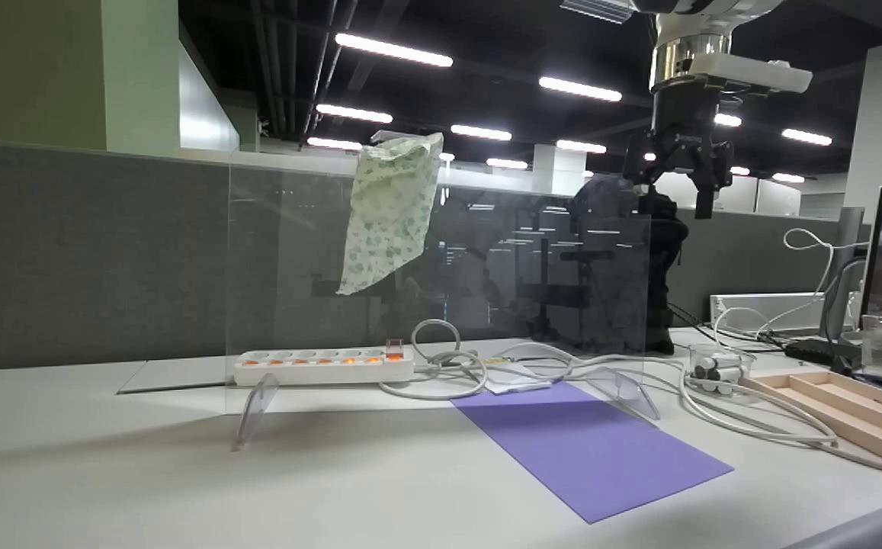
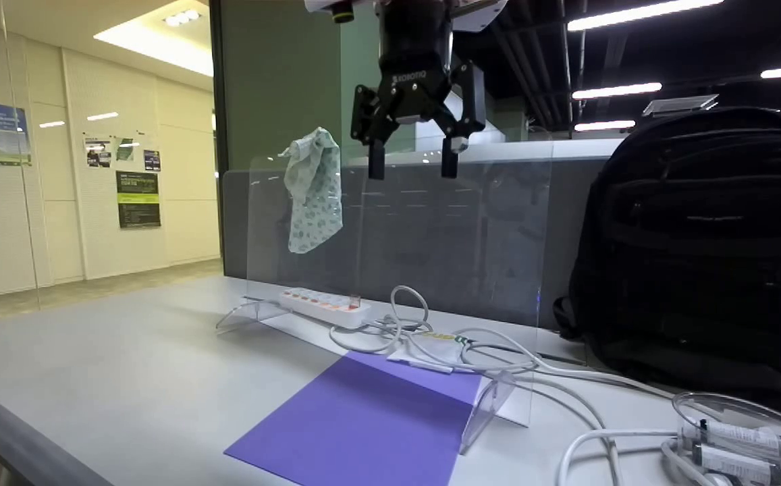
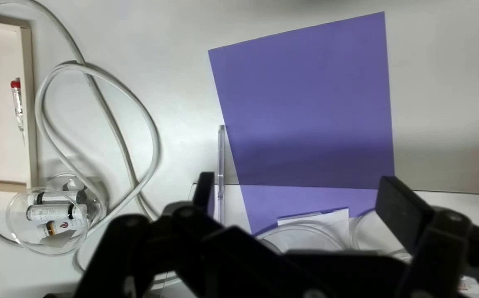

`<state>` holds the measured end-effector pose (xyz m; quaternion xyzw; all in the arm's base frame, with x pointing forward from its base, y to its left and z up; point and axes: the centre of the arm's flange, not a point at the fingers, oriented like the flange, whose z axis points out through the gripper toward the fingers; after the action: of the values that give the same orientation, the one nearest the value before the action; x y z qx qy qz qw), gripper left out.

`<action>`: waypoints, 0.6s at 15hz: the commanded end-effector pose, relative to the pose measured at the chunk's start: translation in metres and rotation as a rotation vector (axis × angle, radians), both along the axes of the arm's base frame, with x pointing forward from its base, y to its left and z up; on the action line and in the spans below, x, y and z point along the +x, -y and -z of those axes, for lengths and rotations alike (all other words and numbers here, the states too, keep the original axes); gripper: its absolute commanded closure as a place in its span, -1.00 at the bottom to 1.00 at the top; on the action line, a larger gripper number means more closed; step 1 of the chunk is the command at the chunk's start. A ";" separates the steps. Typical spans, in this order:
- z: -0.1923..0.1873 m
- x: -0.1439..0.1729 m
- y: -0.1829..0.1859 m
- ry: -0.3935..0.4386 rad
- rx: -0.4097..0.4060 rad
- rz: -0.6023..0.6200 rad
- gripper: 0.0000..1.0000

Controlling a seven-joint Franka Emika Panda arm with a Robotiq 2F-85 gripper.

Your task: Unhang the cloth and put it on the table

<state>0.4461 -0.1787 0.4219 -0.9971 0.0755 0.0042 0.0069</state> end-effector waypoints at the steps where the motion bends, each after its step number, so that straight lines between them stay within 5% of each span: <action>1: 0.000 0.000 0.000 0.000 0.000 0.000 -1.00; 9: -0.024 0.023 -0.106 0.274 -0.076 -0.169 -1.00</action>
<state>0.4761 -0.1174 0.4350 -0.9956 0.0156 -0.0906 -0.0196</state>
